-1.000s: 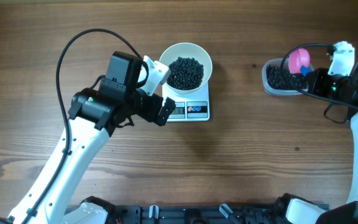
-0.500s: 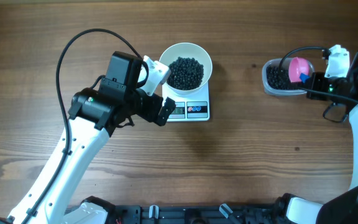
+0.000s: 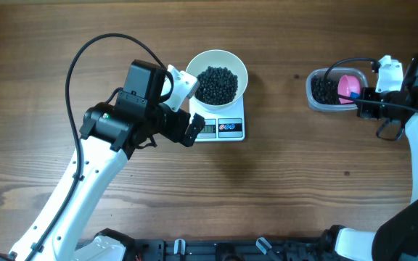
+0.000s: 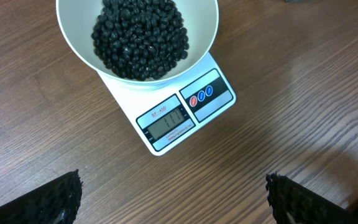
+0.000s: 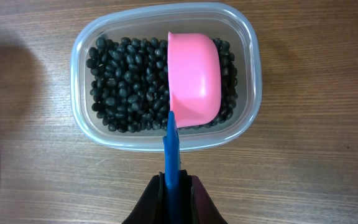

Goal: Scoop item into bowl and weigh 150g on scale
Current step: 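Lower the pink scoop into the tub and push through the beans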

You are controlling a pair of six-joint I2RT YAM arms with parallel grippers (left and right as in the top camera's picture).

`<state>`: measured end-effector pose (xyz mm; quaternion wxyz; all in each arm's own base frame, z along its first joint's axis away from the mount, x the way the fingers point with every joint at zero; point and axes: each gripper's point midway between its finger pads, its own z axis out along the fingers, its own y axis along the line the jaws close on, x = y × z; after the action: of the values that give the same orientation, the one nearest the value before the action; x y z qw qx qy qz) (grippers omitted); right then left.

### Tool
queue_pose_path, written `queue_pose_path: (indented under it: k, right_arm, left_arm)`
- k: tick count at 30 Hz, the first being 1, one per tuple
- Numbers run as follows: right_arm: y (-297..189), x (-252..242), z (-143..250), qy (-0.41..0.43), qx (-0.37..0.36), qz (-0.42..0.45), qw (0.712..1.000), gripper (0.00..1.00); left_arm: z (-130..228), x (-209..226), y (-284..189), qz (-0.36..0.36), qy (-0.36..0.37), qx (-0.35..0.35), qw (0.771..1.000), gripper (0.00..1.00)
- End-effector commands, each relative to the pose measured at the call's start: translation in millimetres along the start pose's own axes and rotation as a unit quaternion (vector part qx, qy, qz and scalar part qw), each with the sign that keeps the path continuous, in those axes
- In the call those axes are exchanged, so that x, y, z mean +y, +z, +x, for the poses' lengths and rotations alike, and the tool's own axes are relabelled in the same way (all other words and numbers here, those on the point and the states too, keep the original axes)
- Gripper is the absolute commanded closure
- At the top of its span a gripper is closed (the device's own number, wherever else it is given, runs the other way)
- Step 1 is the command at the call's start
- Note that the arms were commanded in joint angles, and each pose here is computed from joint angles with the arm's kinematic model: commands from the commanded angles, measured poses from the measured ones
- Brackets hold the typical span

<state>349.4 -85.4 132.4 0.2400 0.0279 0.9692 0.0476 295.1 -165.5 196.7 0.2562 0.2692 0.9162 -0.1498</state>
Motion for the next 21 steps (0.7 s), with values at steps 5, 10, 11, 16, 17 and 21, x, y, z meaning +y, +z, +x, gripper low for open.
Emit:
queue_pose_path:
  k: [5, 10, 11, 16, 17, 21]
  right_arm:
    - [22, -1, 9, -0.007, 0.033, -0.004, 0.999, 0.96]
    - [34, 14, 11, -0.026, 0.048, -0.017, 0.998, 0.96]
    - [36, 19, 11, -0.032, 0.051, -0.021, 0.998, 0.96]
    - [40, 38, 11, -0.055, 0.056, -0.032, 0.996, 0.96]
    - [40, 40, 12, -0.057, 0.057, -0.033, 0.996, 0.96]
    - [39, 41, 16, -0.054, 0.065, -0.035, 0.996, 0.96]
  left_arm:
    - [-7, -5, -5, 0.008, 0.012, -0.011, 1.000, 0.00]
    - [-7, -5, -5, 0.008, 0.012, -0.011, 1.000, 0.00]
    - [-7, -5, -5, 0.008, 0.012, -0.011, 1.000, 0.00]
    - [-7, -5, -5, 0.008, 0.012, -0.011, 1.000, 0.00]
    - [-7, -5, -5, 0.008, 0.012, -0.011, 1.000, 0.00]
    - [-7, -5, -5, 0.008, 0.012, -0.011, 1.000, 0.00]
